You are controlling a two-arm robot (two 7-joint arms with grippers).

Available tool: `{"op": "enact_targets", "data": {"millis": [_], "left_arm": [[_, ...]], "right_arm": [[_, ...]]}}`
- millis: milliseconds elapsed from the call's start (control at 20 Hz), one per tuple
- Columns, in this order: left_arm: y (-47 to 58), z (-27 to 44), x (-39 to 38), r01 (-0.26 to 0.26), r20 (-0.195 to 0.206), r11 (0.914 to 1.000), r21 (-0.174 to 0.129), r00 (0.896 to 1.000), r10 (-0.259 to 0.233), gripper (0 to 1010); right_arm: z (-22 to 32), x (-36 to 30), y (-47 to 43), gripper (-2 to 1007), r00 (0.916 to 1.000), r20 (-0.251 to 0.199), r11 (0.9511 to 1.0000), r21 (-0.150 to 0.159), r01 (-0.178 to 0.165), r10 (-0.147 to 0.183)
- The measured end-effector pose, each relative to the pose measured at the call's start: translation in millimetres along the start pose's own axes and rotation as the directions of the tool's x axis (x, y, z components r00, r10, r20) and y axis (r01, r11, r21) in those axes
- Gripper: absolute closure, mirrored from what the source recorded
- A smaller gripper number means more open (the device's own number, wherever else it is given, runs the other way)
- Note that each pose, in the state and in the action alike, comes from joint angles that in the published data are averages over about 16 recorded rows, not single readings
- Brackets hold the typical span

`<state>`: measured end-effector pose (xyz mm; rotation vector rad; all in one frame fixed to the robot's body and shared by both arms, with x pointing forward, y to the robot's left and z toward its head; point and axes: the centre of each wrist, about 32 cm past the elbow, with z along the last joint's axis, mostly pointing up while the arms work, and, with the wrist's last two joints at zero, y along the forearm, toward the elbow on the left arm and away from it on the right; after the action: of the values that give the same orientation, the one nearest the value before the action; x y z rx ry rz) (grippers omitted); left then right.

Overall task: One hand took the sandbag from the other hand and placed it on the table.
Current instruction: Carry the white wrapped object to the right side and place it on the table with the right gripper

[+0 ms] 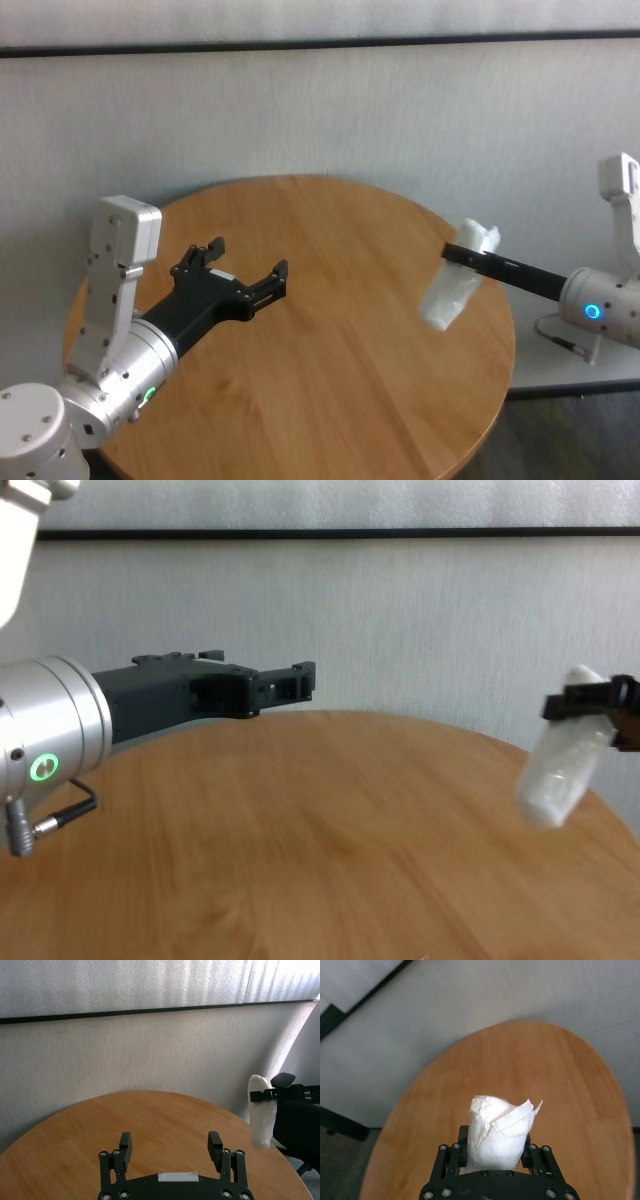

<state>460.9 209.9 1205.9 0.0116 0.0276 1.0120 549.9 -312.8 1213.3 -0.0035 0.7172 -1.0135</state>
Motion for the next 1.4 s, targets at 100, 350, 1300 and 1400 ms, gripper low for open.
{"op": "enact_targets", "data": {"millis": [100, 350, 1300, 1400], "left_arm": [[0.0, 0.0, 0.0, 0.001, 0.001, 1.0000, 0.000, 1.000, -0.001, 10], [-0.1, 0.1, 0.0, 0.002, 0.003, 1.0000, -0.001, 1.000, -0.002, 10], [-0.2, 0.4, 0.0, 0.003, 0.006, 1.0000, -0.002, 1.000, -0.003, 10], [-0.2, 0.4, 0.0, 0.003, 0.006, 1.0000, -0.002, 1.000, -0.003, 10]], "right_arm": [[2.9, 4.3, -1.4, 437, 0.9994, 0.021, 0.9995, -0.012, 0.029, -0.029], [9.0, 11.7, -1.5, 438, 0.9952, 0.064, 0.9961, -0.044, 0.077, -0.074], [22.0, 14.0, 17.9, 437, 0.9694, 0.193, 0.9727, -0.145, 0.181, -0.152], [22.4, 13.7, 19.7, 437, 0.9676, 0.200, 0.9714, -0.149, 0.185, -0.154]]}}
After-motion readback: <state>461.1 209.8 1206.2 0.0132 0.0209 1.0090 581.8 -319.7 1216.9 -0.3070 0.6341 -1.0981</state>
